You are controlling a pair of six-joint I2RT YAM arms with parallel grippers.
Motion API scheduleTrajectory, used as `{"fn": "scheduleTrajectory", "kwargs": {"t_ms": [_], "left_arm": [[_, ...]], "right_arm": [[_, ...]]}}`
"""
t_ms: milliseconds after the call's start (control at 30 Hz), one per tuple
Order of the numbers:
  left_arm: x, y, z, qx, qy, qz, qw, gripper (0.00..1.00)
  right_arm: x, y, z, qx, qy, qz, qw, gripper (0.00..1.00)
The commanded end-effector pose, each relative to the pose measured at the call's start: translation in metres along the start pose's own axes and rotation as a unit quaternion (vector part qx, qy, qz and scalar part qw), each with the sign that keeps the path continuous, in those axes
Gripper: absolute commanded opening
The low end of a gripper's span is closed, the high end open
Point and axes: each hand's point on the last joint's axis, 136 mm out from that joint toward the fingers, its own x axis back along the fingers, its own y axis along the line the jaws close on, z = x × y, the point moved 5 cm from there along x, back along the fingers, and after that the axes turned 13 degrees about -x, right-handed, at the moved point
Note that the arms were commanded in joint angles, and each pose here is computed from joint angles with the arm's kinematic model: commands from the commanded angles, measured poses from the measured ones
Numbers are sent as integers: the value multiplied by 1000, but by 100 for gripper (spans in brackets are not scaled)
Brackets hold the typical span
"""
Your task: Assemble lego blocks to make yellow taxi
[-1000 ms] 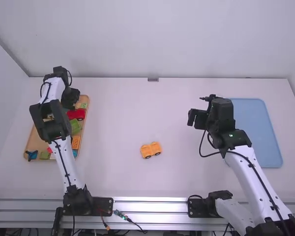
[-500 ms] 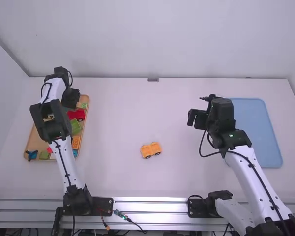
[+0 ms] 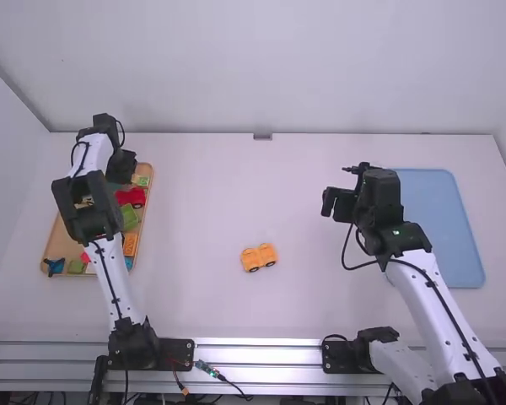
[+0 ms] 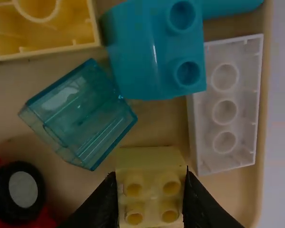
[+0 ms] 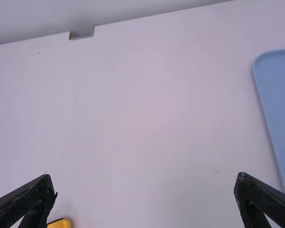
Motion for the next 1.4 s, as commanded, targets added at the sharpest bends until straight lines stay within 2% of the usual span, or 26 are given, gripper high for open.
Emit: {"fn": "scheduleTrajectory", "kwargs": {"t_ms": [0,33,133,200,367,600,733,1000,1133,1367], "left_arm": [[-6,4,5,-1,7,-11,1000,25],[-5,5,4,0,8,-12,1000,19],[-2,3,3,-2,7,-10,1000,12],[4,-5,1,-20,9,12,1000,2],[27,-18,-7,-35,2,36,999,2],[75,-11,-13,-35,-7,2,999,2],[97,-13,-14,-90,-9,7,996,2],[121,-19,8,-153,-13,-20,988,2],[123,-43,27,-218,-25,-2,976,2],[128,-80,65,-276,-92,-23,956,2]], "right_arm": [[9,7,-12,2,-20,-8,1000,100],[9,7,-12,2,-21,-8,1000,100],[9,7,-12,2,-21,-8,1000,100],[9,7,-12,2,-21,-8,1000,100],[9,7,-12,2,-20,-8,1000,100],[10,7,-12,2,-22,-9,1000,100],[10,7,-12,2,-21,-9,1000,100],[10,13,-11,3,-14,-32,999,100],[10,13,-11,6,-14,-32,999,100],[10,13,-12,17,-17,-33,999,100]]}}
